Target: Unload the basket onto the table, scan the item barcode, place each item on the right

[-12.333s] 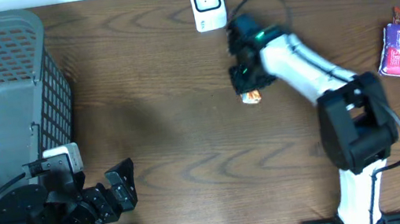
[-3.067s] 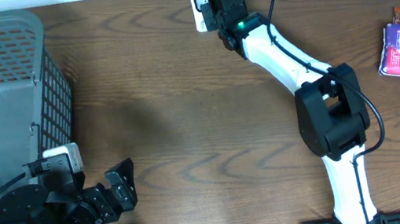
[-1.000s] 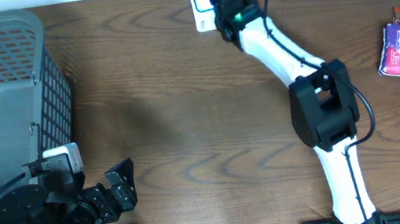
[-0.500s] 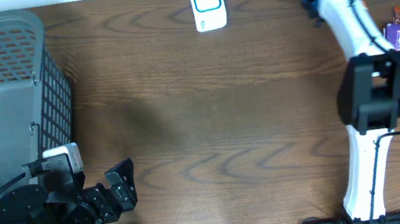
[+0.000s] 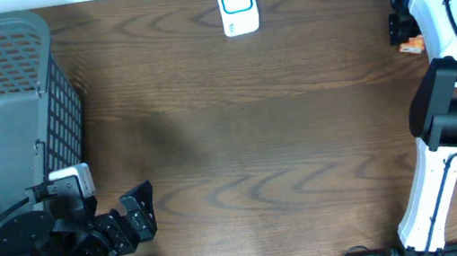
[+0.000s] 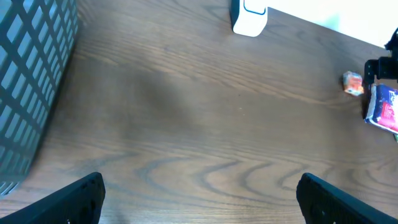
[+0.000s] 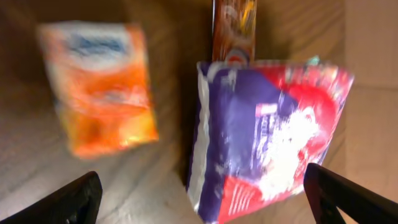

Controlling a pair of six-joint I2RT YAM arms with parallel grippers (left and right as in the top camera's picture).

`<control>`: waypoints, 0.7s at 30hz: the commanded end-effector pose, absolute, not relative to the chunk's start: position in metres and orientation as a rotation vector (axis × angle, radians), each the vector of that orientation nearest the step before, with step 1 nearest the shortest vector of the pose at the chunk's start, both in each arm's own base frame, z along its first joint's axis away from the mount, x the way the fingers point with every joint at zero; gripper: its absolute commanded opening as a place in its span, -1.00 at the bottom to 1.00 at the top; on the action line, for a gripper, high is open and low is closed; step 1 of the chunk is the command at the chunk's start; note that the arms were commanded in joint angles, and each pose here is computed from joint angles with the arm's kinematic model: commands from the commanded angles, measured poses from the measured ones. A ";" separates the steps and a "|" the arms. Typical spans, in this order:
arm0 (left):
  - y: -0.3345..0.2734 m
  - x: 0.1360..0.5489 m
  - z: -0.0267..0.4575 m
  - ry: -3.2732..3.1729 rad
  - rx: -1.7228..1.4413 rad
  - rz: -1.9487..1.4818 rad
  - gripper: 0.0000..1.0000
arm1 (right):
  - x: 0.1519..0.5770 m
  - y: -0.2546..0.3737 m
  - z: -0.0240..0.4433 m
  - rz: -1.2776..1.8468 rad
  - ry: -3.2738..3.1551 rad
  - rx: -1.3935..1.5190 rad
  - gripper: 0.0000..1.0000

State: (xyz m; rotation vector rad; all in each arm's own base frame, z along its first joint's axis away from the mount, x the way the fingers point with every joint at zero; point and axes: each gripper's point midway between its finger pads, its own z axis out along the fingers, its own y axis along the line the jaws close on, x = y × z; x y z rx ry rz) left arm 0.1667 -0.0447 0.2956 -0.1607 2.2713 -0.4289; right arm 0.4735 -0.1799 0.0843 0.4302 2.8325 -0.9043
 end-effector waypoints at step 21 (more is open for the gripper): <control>-0.046 0.166 0.301 2.258 -0.153 -0.442 0.96 | 0.343 -0.067 0.302 -0.188 2.555 0.601 0.99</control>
